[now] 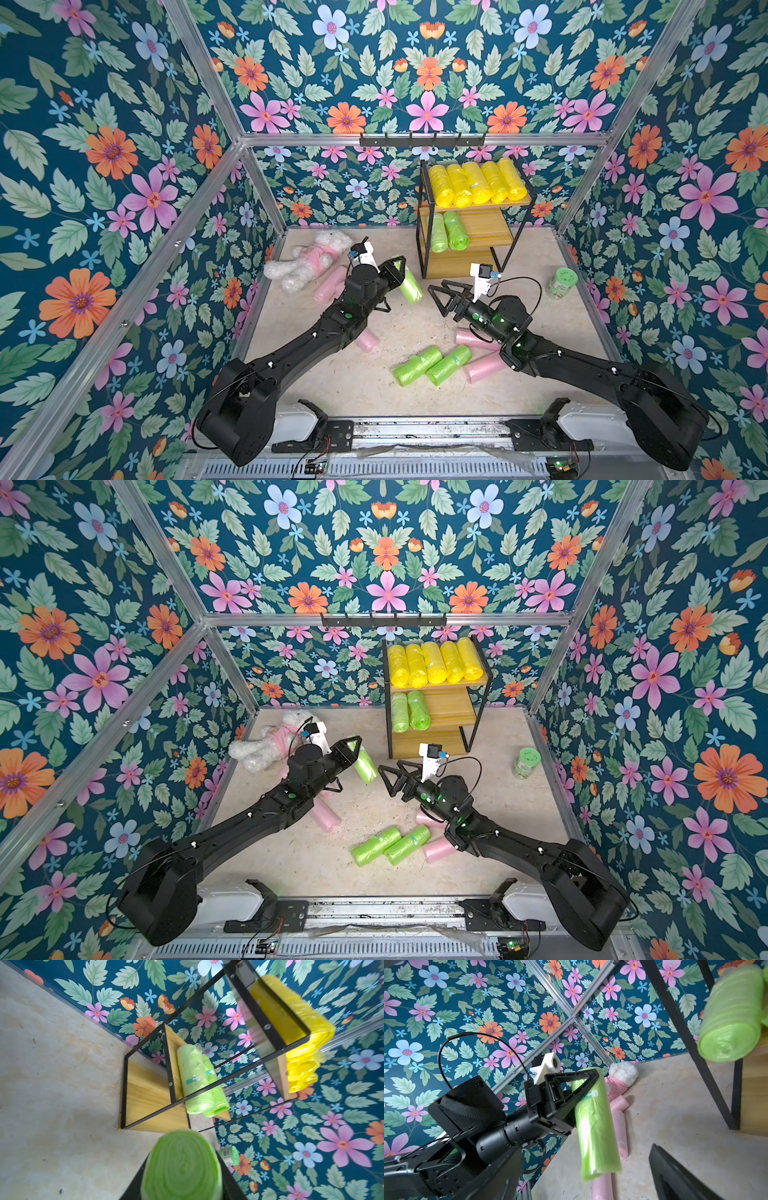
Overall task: Sort the rolls of trash bags by color and place them on the shelf
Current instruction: Pick up the roll of trash bags from the center of the board, then place the roll of trash bags on the shelf.
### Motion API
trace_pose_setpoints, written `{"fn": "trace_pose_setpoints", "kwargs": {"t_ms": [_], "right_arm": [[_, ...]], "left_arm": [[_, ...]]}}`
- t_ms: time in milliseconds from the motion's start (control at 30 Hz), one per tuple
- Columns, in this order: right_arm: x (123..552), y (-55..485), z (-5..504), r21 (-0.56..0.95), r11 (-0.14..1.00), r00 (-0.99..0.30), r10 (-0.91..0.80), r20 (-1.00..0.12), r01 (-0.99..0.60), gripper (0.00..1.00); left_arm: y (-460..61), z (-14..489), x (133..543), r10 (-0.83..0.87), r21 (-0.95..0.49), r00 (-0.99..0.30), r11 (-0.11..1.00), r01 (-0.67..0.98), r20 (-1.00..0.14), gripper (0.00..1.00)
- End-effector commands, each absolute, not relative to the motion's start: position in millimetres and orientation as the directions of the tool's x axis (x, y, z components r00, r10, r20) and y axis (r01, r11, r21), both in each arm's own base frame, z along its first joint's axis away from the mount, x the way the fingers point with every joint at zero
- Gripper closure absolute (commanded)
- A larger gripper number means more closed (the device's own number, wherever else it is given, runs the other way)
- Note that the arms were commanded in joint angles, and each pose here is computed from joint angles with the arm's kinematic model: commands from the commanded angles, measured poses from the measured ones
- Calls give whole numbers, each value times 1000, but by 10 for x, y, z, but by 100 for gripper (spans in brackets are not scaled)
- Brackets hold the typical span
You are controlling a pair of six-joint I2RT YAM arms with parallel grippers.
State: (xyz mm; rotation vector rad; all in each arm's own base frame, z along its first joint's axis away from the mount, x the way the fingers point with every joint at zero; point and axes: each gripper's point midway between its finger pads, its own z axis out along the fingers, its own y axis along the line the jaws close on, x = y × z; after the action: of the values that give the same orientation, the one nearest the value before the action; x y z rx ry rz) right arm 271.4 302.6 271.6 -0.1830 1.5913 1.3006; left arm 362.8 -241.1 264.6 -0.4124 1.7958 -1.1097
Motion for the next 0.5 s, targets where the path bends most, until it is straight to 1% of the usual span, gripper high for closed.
{"fn": "trace_pose_setpoints", "kwargs": {"t_ms": [0,133,300,400,467], "right_arm": [[2713,3075,2860,582,407,-383,473,-793,-704,1],[2738,3160,2816,563,413,-373,455,-808,-716,1],[2764,3305,2768,535,423,-366,418,-831,-731,3],[2759,3370,2756,532,409,-370,413,-832,-741,6],[2762,3411,2751,529,406,-370,408,-835,-745,10]], "left_arm": [[-2410,2967,3614,-774,-902,-463,366,229,-432,64],[-2449,3020,3579,-783,-917,-479,319,238,-397,64],[-2497,3053,3552,-781,-922,-493,297,249,-384,64],[-2516,3049,3542,-779,-925,-501,289,249,-378,63],[-2527,3044,3538,-778,-926,-505,283,249,-374,63]]}}
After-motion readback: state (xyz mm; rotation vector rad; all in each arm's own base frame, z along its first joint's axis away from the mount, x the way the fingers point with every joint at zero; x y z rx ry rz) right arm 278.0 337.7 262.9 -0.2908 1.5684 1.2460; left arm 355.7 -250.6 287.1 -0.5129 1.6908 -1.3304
